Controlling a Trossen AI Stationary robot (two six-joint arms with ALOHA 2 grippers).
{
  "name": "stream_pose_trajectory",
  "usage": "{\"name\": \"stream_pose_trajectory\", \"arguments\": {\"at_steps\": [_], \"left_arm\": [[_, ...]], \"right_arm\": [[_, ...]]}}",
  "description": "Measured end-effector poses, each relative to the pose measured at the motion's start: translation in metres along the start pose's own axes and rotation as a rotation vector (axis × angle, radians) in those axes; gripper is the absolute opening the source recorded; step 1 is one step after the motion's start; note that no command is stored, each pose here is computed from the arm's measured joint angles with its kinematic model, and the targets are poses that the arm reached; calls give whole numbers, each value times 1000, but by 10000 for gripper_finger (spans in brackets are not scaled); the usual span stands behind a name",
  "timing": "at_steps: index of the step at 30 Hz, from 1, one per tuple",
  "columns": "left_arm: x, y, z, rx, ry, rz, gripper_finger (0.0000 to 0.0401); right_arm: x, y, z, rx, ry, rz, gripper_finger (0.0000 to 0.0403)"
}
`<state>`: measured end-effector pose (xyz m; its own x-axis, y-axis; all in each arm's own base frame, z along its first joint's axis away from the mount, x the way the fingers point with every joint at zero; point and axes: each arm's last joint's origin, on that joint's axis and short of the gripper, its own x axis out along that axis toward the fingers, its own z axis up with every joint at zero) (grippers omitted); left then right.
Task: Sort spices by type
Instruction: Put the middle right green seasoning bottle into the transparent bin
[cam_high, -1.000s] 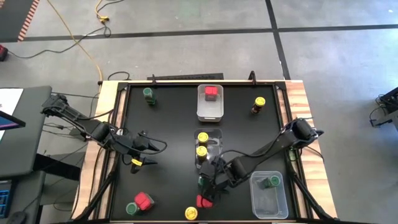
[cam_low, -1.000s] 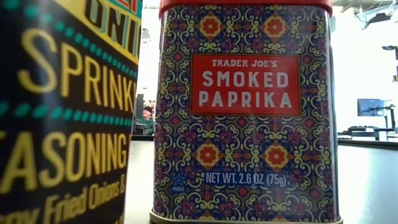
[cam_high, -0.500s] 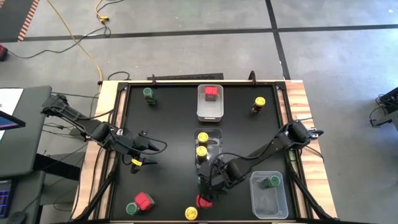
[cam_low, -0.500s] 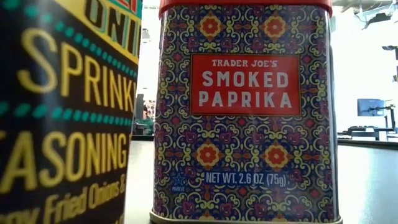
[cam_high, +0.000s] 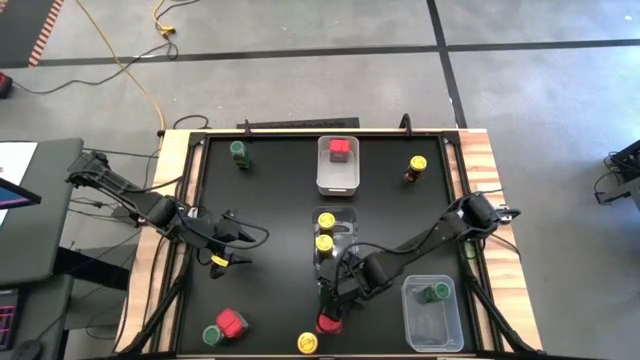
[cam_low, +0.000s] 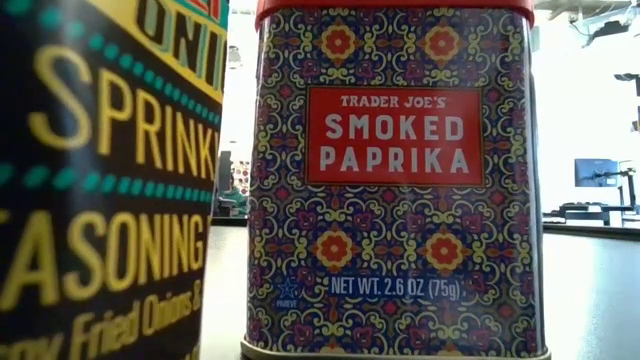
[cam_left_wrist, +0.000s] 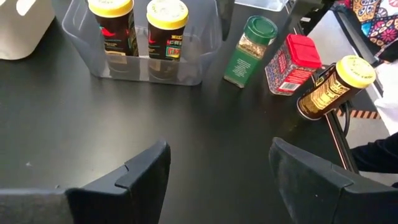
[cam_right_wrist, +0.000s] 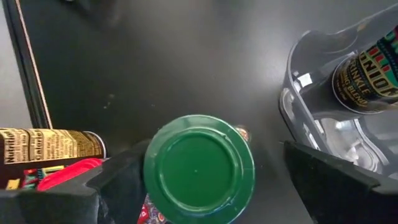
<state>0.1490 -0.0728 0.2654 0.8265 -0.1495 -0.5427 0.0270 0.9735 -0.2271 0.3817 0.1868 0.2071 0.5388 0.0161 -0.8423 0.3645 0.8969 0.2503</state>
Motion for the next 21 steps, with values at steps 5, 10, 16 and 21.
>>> {"name": "stream_pose_trajectory", "arguments": {"at_steps": [5, 10, 16, 21], "left_arm": [[0, 0, 0, 1, -4, 8, 261], [0, 0, 0, 5, -3, 8, 261], [0, 0, 0, 6, -2, 8, 261], [0, 0, 0, 6, -2, 8, 261]], "right_arm": [[0, -1, 1, -3, 0, -1, 379], [0, -1, 1, -4, 0, -1, 369], [0, -1, 1, -4, 0, -1, 331], [0, -1, 1, -23, 1, 0, 304]]}}
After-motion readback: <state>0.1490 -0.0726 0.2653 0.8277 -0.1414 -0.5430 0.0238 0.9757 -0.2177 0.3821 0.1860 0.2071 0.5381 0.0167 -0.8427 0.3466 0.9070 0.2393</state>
